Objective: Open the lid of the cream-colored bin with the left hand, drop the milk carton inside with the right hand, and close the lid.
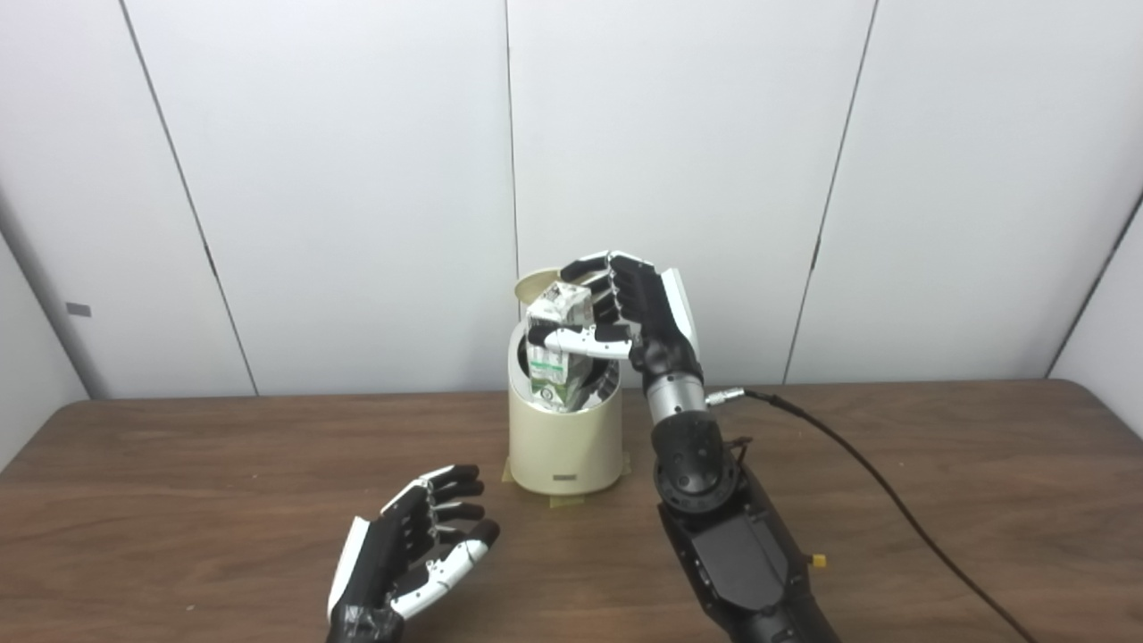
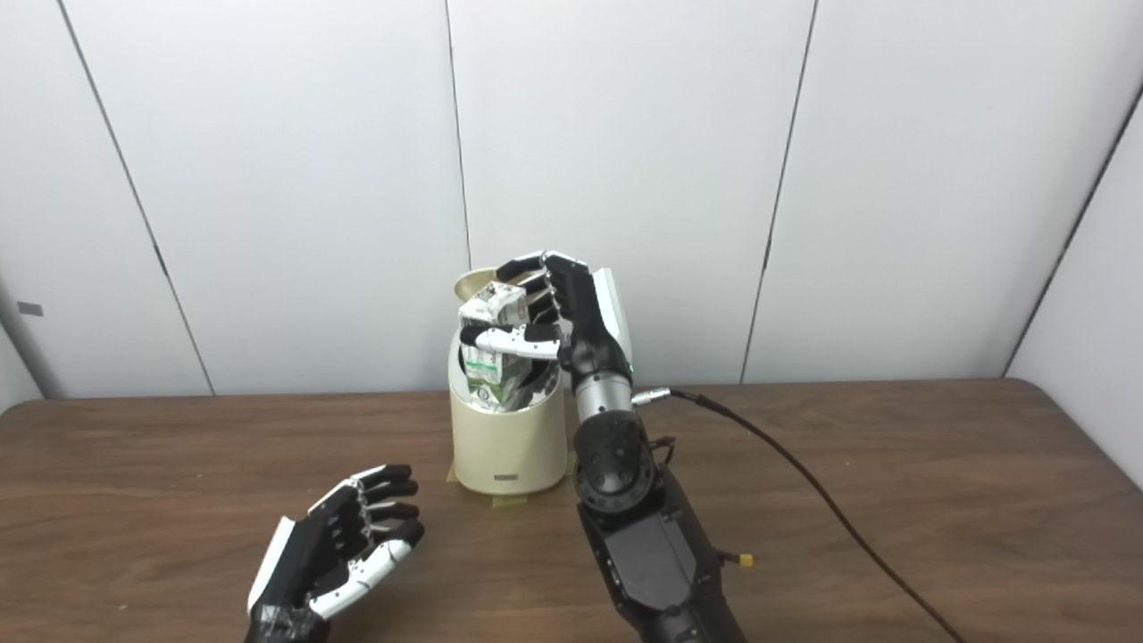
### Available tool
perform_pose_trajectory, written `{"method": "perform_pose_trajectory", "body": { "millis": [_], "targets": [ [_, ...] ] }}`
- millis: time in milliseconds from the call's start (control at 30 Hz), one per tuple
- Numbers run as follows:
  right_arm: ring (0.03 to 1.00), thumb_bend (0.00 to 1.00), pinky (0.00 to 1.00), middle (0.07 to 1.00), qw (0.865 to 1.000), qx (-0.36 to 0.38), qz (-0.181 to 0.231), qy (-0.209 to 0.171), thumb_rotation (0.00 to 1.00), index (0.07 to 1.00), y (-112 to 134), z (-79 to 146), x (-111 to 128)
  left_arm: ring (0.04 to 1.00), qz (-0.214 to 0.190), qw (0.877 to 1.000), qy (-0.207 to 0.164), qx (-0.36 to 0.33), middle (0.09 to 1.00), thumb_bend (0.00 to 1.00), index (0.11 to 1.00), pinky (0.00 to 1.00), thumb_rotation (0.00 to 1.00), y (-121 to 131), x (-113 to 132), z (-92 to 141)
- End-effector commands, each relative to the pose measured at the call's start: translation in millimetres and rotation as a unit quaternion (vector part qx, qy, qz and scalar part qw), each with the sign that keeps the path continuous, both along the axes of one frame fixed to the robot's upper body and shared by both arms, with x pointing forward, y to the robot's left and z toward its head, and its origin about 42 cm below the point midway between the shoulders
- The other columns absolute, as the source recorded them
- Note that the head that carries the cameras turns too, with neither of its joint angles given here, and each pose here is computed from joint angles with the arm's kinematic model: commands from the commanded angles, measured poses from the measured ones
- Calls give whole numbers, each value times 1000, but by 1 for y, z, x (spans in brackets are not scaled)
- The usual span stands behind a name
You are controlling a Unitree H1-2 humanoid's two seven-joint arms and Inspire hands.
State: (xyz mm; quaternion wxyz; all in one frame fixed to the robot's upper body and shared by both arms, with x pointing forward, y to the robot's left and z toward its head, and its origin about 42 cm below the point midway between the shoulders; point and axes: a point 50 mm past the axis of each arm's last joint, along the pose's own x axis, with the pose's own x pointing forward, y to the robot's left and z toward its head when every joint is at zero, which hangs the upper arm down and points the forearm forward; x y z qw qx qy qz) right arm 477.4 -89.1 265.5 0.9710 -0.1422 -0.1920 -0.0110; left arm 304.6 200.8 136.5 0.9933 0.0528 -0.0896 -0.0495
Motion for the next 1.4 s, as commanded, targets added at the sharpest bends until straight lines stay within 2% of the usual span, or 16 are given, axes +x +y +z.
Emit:
{"method": "perform_pose_trajectory", "body": {
  "millis": [0,633,1133,1367],
  "targets": [
    [308,522,255,427,997,-1,24,-76,0,529,9,41,7,678,-2,1000,-30,-5,738,659,746,553,270,-5,4,16],
    [315,522,265,434,991,-52,27,-124,0,523,8,40,30,675,-2,1000,-27,1,736,646,744,556,280,-5,-1,17],
    [315,521,272,431,989,-71,8,-127,0,525,4,35,42,673,-4,1000,-26,8,737,662,742,547,306,-5,-4,18],
    [322,521,276,432,989,-80,-1,-125,0,525,1,33,44,687,-4,1000,-26,3,745,640,747,555,272,-4,-6,18]
  ]
}}
